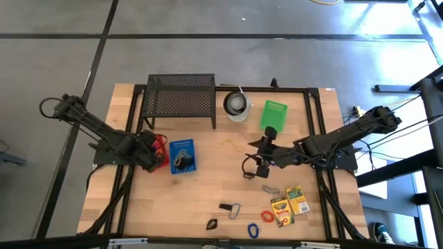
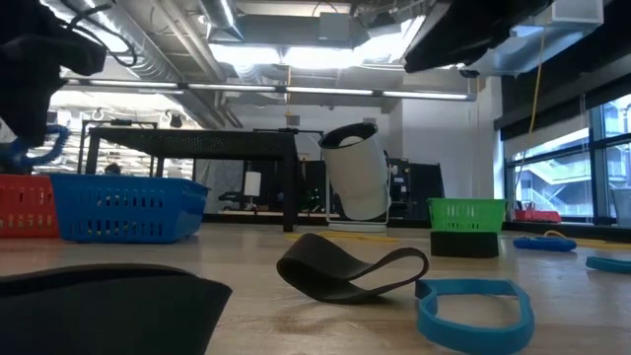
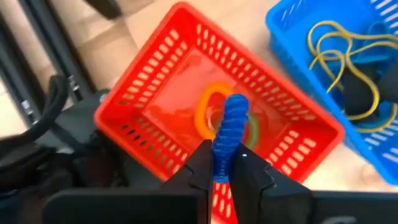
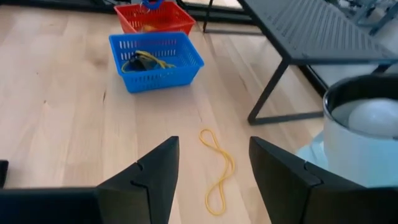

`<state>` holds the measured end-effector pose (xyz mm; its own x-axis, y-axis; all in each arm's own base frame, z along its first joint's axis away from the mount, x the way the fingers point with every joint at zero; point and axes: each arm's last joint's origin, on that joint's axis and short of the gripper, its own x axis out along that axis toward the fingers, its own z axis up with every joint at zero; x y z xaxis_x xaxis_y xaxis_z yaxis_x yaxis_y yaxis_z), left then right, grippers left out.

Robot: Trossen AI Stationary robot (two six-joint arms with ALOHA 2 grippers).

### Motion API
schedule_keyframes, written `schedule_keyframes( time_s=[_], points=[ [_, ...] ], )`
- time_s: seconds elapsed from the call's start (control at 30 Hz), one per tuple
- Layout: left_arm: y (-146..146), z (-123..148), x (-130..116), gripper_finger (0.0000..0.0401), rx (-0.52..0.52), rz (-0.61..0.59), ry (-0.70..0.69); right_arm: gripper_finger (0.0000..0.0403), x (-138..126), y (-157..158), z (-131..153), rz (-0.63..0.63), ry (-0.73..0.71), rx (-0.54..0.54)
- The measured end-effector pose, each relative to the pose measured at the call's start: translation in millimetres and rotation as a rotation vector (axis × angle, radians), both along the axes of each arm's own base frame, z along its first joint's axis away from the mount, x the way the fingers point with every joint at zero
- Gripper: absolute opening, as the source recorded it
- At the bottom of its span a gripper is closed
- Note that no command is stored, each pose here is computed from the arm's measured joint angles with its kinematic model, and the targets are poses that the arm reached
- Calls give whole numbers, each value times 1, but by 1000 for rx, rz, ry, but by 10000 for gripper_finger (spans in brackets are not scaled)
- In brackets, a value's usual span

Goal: Pick & Place Office Desk Supplies
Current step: Put the blue spring keychain into the red bin

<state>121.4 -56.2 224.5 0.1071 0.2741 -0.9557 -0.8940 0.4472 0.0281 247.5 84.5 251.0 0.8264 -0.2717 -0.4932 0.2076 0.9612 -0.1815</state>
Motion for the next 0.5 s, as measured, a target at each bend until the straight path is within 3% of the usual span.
schedule_keyframes(
  time_s=[0.5],
  points=[
    [-7,-19,17,27,-16,24,105,196,-17,-7,-18,-178,170,111]
  ],
)
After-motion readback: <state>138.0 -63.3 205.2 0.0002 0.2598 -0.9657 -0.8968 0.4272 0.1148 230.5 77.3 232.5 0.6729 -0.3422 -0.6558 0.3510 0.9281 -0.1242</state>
